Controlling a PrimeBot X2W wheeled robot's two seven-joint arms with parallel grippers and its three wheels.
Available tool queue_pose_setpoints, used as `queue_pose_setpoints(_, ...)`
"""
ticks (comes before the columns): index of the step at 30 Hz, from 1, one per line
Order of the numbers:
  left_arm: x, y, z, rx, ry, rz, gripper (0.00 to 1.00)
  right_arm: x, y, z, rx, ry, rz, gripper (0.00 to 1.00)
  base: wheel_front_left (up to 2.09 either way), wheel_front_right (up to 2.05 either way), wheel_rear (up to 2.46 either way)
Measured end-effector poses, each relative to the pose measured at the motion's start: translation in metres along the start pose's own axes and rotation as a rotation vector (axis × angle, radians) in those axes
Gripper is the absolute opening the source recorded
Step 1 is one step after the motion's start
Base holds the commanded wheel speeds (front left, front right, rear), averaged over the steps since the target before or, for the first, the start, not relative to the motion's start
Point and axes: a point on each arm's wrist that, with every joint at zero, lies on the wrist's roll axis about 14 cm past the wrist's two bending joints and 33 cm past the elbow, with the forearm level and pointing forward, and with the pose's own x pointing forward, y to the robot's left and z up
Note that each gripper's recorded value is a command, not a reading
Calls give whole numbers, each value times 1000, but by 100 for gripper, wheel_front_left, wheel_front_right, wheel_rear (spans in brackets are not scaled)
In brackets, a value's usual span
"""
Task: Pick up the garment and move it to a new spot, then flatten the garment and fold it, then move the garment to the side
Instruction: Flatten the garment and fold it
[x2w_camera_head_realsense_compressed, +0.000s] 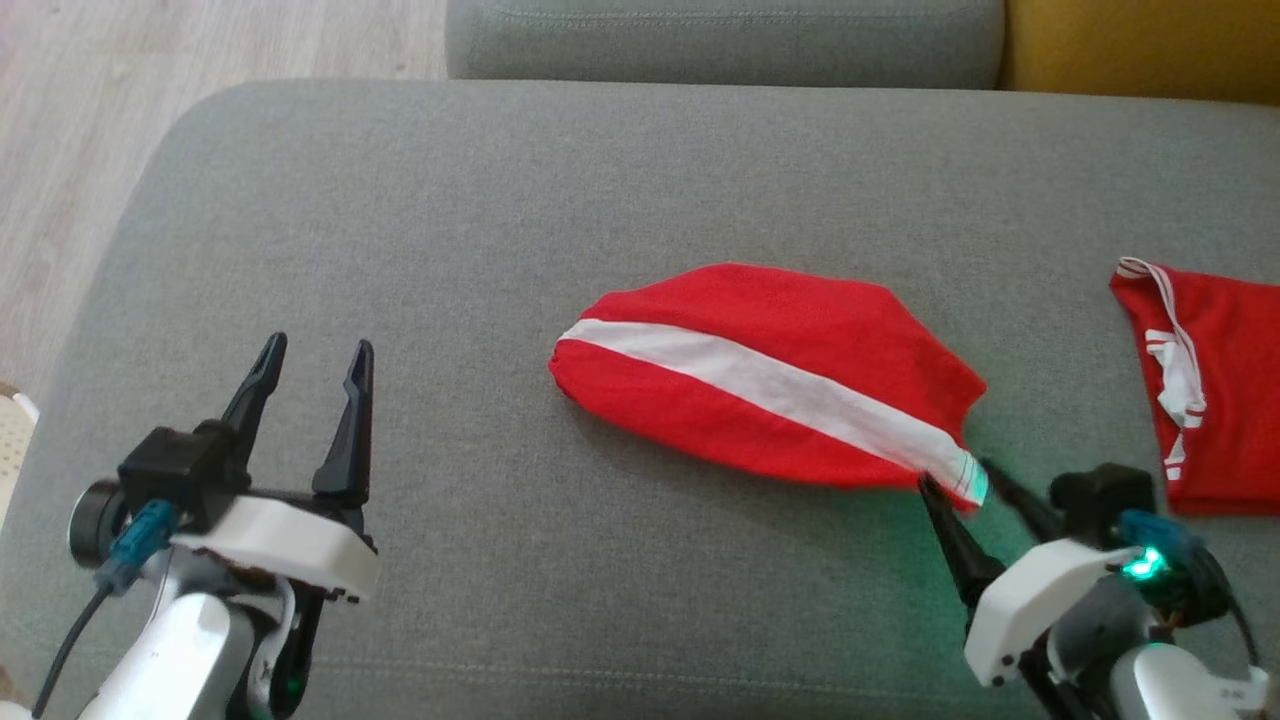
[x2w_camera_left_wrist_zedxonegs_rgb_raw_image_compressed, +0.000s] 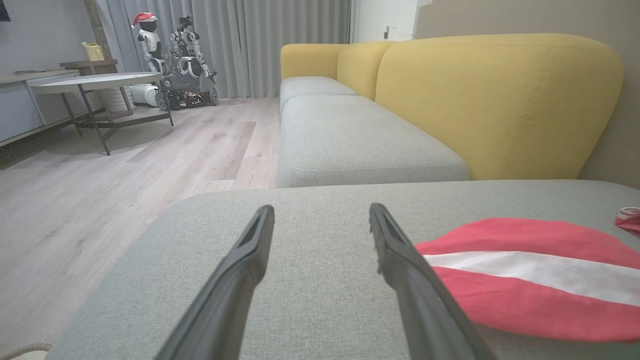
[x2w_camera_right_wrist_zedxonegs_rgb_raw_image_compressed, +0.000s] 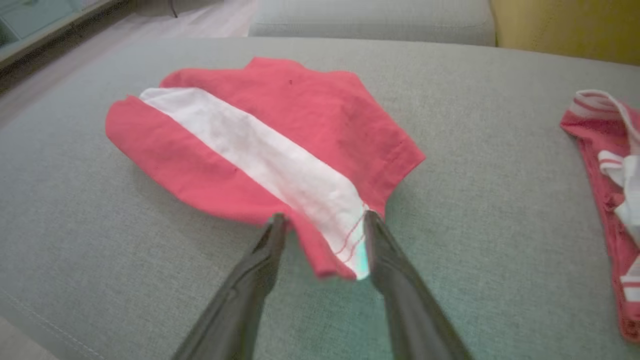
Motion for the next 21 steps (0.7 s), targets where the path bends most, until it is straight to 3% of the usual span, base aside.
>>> queue_pose_setpoints(7,-11,1,-4,-17,15,22,100,-19,-1,51,29,-234,-32,100,0,0,0)
queue_pose_setpoints(13,-20,-1,3,-26,-4,31,100,-46,-24,92,40,-418,-120,100,0,0,0)
queue_pose_setpoints(21,-26,-4,4,-20,9,23,100,-62,-34,92,50,-443,-176,100,0,0,0)
